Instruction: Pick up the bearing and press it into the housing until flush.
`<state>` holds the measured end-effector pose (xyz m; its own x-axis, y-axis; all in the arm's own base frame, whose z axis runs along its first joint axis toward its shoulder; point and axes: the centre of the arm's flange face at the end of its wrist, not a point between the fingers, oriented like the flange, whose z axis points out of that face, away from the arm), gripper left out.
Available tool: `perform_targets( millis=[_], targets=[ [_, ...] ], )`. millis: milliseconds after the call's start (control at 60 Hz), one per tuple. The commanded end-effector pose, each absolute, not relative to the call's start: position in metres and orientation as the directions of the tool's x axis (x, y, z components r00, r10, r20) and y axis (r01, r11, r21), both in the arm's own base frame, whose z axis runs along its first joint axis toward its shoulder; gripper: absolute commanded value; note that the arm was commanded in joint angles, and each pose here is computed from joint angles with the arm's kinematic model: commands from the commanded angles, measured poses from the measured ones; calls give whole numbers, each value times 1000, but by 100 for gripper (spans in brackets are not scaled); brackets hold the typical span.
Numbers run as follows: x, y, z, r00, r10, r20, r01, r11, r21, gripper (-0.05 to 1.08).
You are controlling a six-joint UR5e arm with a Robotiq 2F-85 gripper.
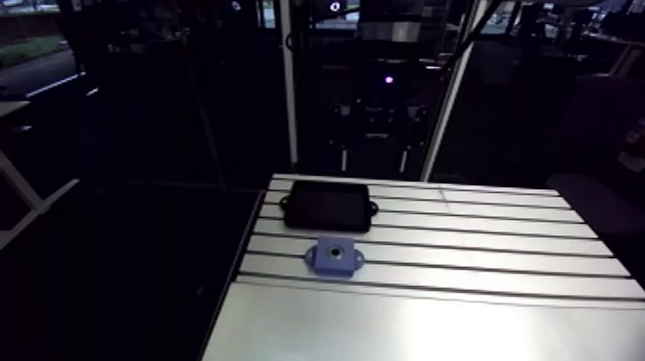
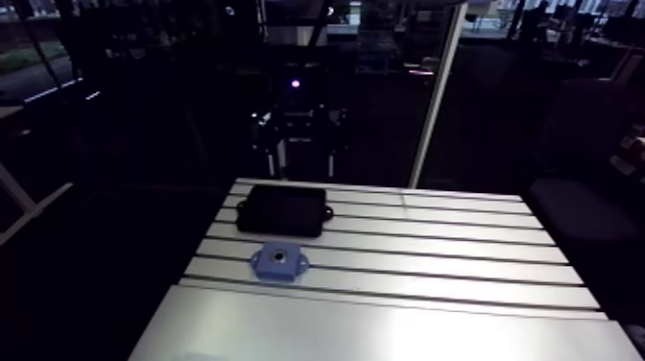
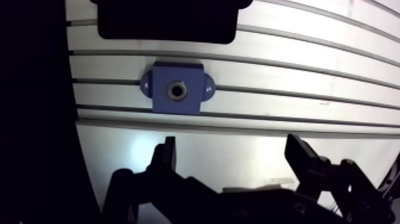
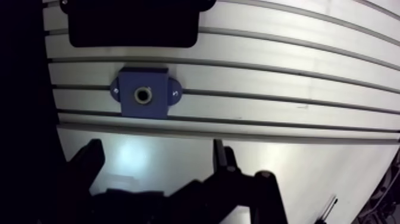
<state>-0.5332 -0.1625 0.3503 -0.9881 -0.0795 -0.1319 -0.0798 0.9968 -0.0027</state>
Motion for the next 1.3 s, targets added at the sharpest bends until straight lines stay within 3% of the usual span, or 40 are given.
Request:
perform_targets(
  millis=[17,217,417,783,917,1300],
  targets=[
    [-545,-88,437,-998,-12,-65,-11,1000,-7,1],
    [-534,-86,459,-1000,-11,-21,-11,1000,8,1],
    [-523,-82,471,-1000,-4,4,-4,1000,7,1],
    [-516,-83,472,-1000,-13,4,-13,1000,3,1],
    [-514,-85,476,-1000,-13,14,-13,1000,-9,1],
    [-513,-85,474,-1000,-15,7,-15,1000,-2,1]
  ],
)
